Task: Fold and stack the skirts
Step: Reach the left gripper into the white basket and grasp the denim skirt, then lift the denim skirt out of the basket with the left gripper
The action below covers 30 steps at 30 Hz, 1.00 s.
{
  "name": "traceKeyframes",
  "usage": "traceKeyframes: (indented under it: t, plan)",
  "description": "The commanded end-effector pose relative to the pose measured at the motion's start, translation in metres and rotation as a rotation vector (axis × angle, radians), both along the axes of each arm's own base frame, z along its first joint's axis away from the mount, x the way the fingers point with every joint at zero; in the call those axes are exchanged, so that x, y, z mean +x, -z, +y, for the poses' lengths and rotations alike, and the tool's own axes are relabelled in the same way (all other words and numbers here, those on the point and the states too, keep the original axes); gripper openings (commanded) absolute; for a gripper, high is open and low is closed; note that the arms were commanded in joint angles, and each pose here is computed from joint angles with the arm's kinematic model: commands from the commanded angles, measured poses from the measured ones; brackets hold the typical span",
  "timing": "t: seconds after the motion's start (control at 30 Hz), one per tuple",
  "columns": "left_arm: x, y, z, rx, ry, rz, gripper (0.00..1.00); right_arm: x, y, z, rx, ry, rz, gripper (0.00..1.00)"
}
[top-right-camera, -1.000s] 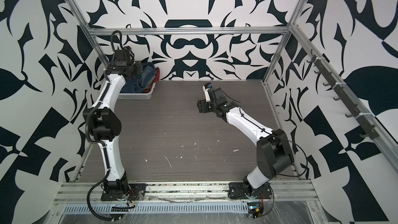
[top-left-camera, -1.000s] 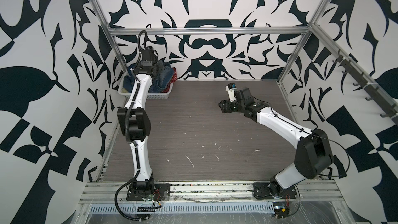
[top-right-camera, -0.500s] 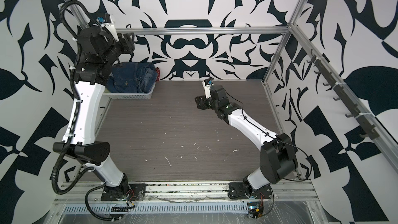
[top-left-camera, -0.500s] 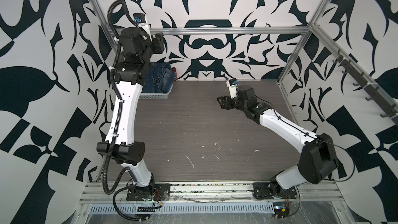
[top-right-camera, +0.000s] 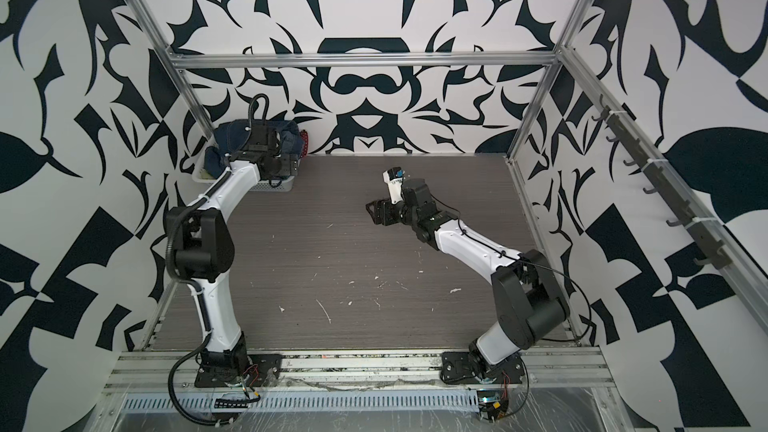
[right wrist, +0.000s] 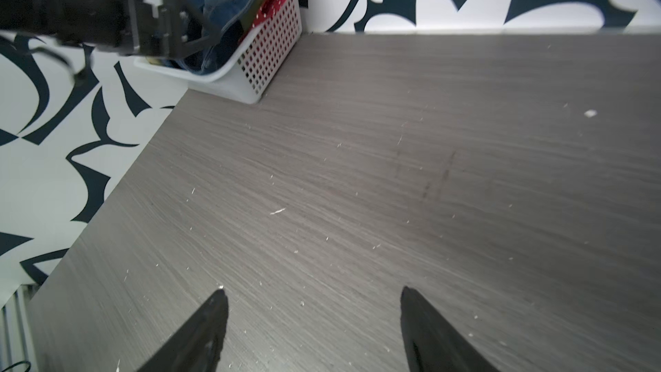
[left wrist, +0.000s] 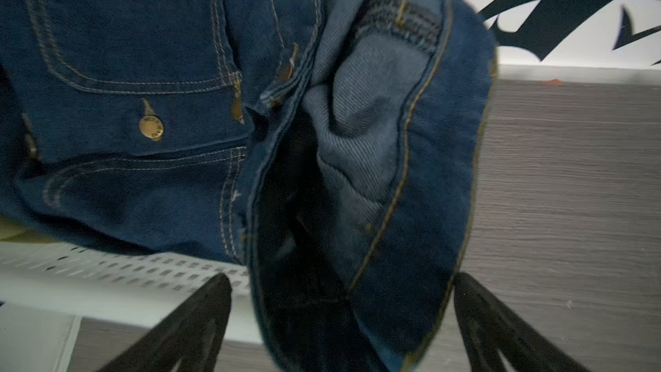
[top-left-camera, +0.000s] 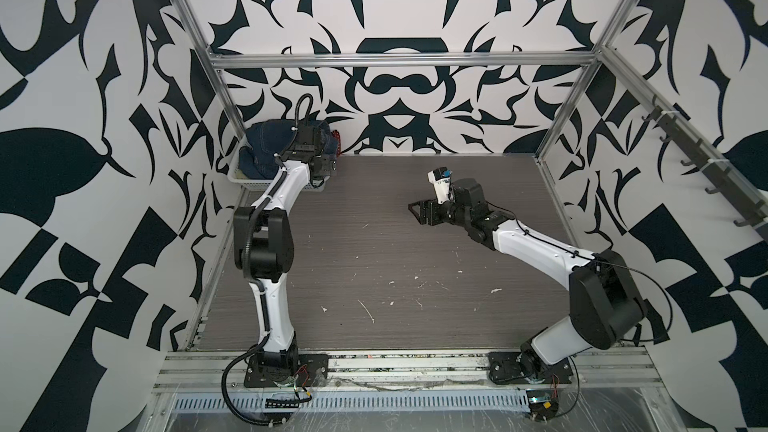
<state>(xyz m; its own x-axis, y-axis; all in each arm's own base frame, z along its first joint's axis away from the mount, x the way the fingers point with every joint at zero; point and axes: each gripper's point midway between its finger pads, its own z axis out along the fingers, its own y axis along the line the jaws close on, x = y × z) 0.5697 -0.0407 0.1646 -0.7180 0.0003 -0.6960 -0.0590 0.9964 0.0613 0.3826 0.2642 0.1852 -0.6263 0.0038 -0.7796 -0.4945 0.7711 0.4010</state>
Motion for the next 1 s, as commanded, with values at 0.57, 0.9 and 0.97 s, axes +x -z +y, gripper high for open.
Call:
traceKeyframes:
  t: [0.57, 0.9, 0.97]
  plan:
    - [0.030, -0.023, 0.023, 0.079, -0.076, -0.086, 0.00, -0.003, -0.038, 0.000, 0.029, 0.006, -0.059, 0.77]
    - [-0.003, -0.171, 0.043, 0.147, -0.121, -0.337, 0.00, -0.001, -0.049, 0.001, 0.032, 0.010, -0.079, 0.76]
    - [-0.013, -0.204, 0.044, 0.161, -0.114, -0.393, 0.00, -0.002, -0.053, 0.001, 0.033, 0.010, -0.083, 0.76]
